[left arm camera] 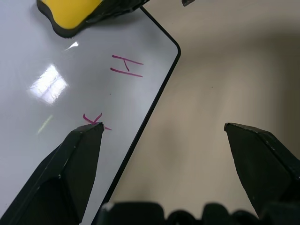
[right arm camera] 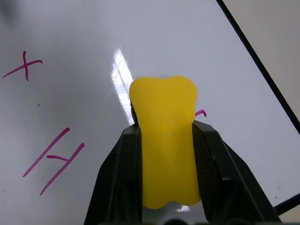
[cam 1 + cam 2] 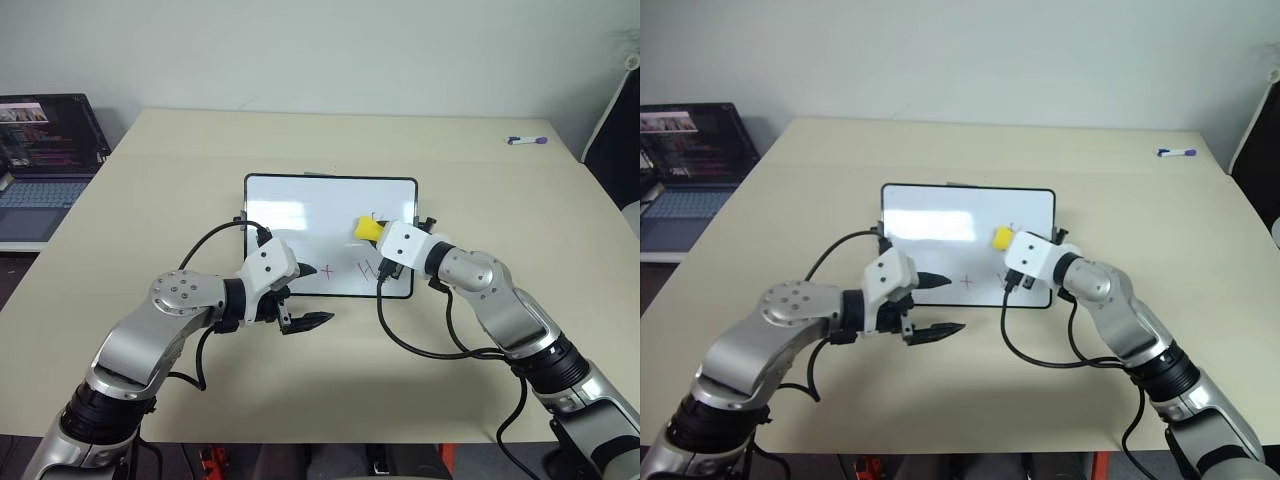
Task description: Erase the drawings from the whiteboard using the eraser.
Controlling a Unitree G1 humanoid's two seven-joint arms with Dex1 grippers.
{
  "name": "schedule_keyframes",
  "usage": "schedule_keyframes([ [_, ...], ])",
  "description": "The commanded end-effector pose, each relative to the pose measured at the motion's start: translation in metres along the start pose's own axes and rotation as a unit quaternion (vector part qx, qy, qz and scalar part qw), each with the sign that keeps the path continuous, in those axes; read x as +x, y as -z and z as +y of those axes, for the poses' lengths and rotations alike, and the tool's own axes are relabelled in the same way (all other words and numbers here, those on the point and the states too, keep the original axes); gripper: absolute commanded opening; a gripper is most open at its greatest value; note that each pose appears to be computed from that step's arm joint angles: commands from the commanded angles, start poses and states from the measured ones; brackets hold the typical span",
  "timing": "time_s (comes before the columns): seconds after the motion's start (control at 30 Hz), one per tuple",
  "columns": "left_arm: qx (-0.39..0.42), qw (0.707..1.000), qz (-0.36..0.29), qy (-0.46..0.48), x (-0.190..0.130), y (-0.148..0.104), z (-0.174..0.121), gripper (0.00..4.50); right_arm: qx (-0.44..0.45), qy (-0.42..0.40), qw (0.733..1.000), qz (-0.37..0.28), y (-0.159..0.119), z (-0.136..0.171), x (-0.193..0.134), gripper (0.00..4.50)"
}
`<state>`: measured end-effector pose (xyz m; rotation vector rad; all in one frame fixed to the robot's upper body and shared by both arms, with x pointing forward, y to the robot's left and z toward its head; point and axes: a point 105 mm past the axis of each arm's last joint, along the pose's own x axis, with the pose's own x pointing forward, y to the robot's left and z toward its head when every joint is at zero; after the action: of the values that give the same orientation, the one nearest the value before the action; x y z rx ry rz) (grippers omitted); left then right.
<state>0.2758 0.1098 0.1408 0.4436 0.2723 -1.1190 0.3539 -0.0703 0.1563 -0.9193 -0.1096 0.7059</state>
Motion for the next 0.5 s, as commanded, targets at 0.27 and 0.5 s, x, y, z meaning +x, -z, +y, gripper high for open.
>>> schedule_keyframes([
  [0.27,0.019,1.000,-0.020,0.012,0.002,-0.011,-0.004,4.50,0.053,-0.004,0.997,0.064,0.027,-0.001,-0.007,1.12],
  [0.5,0.021,0.999,-0.022,0.013,0.001,-0.014,-0.004,4.50,0.050,0.017,0.997,0.060,0.021,-0.009,-0.006,1.12],
])
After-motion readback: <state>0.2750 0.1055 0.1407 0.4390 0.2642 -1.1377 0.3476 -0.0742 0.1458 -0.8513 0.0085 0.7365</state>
